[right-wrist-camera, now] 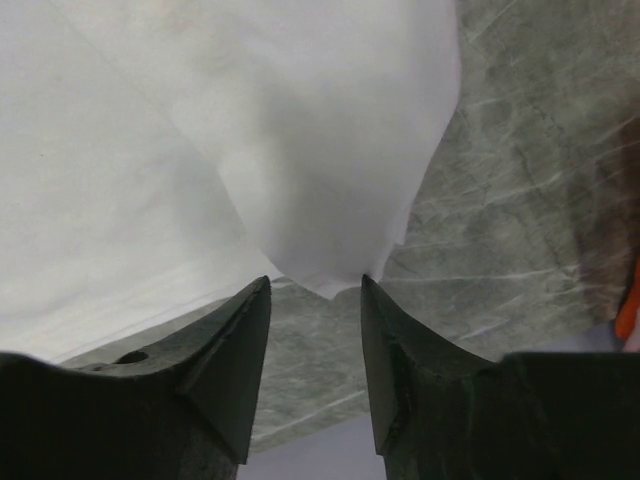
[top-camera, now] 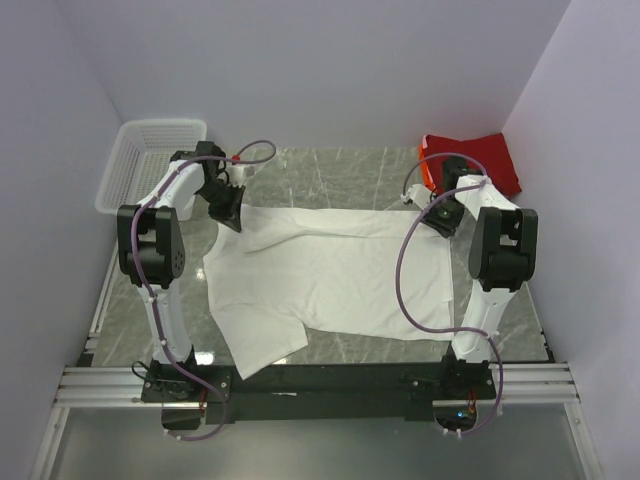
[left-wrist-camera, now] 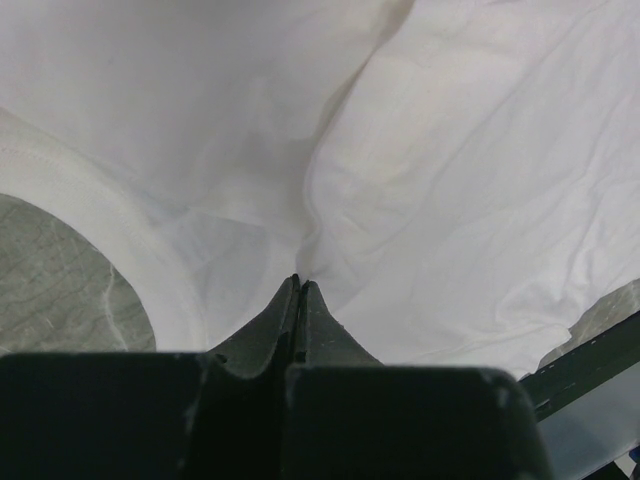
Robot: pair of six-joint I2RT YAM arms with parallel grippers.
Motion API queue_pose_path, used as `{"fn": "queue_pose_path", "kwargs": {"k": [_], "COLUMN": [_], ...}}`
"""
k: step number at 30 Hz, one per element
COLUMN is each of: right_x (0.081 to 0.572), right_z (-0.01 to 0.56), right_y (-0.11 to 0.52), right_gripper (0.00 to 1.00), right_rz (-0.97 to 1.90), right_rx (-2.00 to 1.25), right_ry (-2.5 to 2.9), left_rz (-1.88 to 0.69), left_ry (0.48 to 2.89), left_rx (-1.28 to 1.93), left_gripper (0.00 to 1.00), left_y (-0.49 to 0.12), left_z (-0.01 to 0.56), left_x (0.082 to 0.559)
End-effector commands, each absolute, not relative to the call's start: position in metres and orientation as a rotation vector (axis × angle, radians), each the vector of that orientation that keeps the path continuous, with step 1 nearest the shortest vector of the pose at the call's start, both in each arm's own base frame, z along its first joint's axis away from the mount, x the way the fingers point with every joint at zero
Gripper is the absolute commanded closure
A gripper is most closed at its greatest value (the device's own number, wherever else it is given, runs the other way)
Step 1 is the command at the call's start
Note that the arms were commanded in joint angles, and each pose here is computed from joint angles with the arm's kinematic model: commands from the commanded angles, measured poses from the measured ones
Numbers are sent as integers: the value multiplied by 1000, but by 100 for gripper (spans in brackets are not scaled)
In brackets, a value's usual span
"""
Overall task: Fold and stack the t-shirts
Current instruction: Fold the tshirt
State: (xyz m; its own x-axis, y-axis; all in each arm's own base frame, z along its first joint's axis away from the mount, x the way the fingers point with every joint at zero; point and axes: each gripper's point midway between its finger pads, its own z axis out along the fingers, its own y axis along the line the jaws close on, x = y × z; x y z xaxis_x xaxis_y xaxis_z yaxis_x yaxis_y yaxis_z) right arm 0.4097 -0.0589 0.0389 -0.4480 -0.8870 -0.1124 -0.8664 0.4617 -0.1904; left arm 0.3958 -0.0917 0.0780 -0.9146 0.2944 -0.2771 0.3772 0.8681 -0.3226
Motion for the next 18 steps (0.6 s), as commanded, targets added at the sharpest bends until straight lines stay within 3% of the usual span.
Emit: {"fn": "queue_pose_path", "kwargs": {"k": [1, 18], "right_x": [428, 422], "right_z": [43, 34], "right_y": [-63, -56], "right_gripper": [50, 46], "right_rz": [-228, -234], "right_rx": [-1545, -1595], "right_ry": [2467, 2438], "left_rz": [-578, -567], "left_ry": [2792, 2806], "left_rx": [501, 486], "left_gripper": [99, 99], "left_y": [-95, -91], "left_z": [90, 88], "left_x": [396, 396]}}
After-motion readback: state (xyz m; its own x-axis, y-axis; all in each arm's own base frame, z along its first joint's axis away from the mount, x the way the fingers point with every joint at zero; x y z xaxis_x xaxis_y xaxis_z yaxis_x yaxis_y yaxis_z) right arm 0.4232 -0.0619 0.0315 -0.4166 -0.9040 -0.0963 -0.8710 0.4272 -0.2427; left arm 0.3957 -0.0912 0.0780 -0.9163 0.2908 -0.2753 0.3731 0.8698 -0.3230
